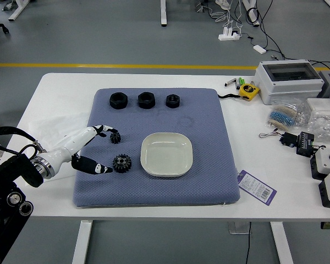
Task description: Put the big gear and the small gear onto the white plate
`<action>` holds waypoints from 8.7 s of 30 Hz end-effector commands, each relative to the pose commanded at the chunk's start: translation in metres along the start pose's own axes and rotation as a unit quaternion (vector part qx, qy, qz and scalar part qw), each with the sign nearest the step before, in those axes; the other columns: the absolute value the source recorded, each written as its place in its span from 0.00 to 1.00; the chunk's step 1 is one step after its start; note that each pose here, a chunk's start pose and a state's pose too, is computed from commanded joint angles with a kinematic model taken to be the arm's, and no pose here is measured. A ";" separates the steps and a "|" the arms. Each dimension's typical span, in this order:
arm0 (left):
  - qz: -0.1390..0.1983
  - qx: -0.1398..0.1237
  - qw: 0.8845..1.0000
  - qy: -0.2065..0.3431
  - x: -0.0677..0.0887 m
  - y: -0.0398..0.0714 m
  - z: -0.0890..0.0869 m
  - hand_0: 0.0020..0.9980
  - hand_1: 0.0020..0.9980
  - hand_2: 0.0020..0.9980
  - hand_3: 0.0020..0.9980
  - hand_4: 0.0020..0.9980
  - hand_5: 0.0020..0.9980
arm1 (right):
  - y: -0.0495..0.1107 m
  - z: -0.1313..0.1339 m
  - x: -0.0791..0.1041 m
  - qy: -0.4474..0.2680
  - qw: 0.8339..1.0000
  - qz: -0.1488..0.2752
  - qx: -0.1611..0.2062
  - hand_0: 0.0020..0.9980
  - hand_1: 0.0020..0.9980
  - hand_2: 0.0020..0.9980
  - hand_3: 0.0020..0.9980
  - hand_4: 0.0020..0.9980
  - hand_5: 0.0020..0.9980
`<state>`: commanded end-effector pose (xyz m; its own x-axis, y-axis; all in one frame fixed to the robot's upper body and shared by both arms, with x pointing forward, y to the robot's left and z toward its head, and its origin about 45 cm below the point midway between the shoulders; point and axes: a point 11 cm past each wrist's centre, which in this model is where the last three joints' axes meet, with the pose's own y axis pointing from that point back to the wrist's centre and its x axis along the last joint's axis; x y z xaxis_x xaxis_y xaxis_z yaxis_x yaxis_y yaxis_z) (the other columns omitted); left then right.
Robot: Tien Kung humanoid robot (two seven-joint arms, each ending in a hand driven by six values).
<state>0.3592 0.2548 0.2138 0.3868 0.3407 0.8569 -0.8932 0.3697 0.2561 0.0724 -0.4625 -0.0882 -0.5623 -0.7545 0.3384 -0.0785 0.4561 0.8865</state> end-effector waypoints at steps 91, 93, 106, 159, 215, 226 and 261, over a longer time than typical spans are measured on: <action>-0.115 0.001 0.990 -0.087 -0.020 -0.057 0.019 0.31 0.40 0.45 0.48 0.34 0.00 | 0.000 -0.003 0.002 -0.003 1.000 0.003 0.003 0.65 0.66 0.73 0.58 0.84 0.68; -0.108 -0.003 0.990 -0.088 -0.015 -0.057 0.023 0.31 0.40 0.45 0.48 0.34 0.00 | 0.000 -0.003 0.002 -0.003 1.000 0.003 0.004 0.65 0.66 0.73 0.58 0.84 0.68; -0.066 -0.070 0.994 -0.054 0.006 -0.072 0.073 0.31 0.40 0.45 0.48 0.39 0.00 | 0.000 -0.008 -0.001 -0.001 1.000 0.001 0.006 0.65 0.66 0.73 0.58 0.84 0.68; -0.107 -0.079 0.986 -0.100 -0.042 -0.120 0.100 0.46 0.62 0.66 0.70 1.00 0.19 | 0.001 -0.011 0.000 0.003 1.000 0.004 0.009 0.65 0.66 0.73 0.58 0.84 0.68; -0.082 0.075 0.982 -0.150 0.011 -0.116 -0.001 0.45 0.56 0.58 0.59 0.74 0.00 | 0.001 -0.013 -0.001 -0.004 1.000 0.005 0.012 0.65 0.66 0.73 0.58 0.84 0.68; -0.089 0.085 0.981 -0.153 0.011 -0.116 -0.008 0.45 0.55 0.57 0.57 0.71 0.00 | 0.001 -0.014 -0.001 -0.004 1.000 0.005 0.014 0.65 0.66 0.73 0.58 0.84 0.68; -0.101 0.084 0.980 -0.150 0.007 -0.114 -0.005 0.33 0.42 0.46 0.48 0.46 0.00 | 0.001 -0.013 0.000 -0.005 1.000 0.006 0.013 0.65 0.66 0.73 0.58 0.84 0.68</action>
<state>0.4649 0.2192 0.1881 0.4975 -0.0038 0.8675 -0.8403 0.2464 0.4830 0.0831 -0.4679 -0.0836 -0.5716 -0.7444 0.3450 -0.0936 0.4769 0.8739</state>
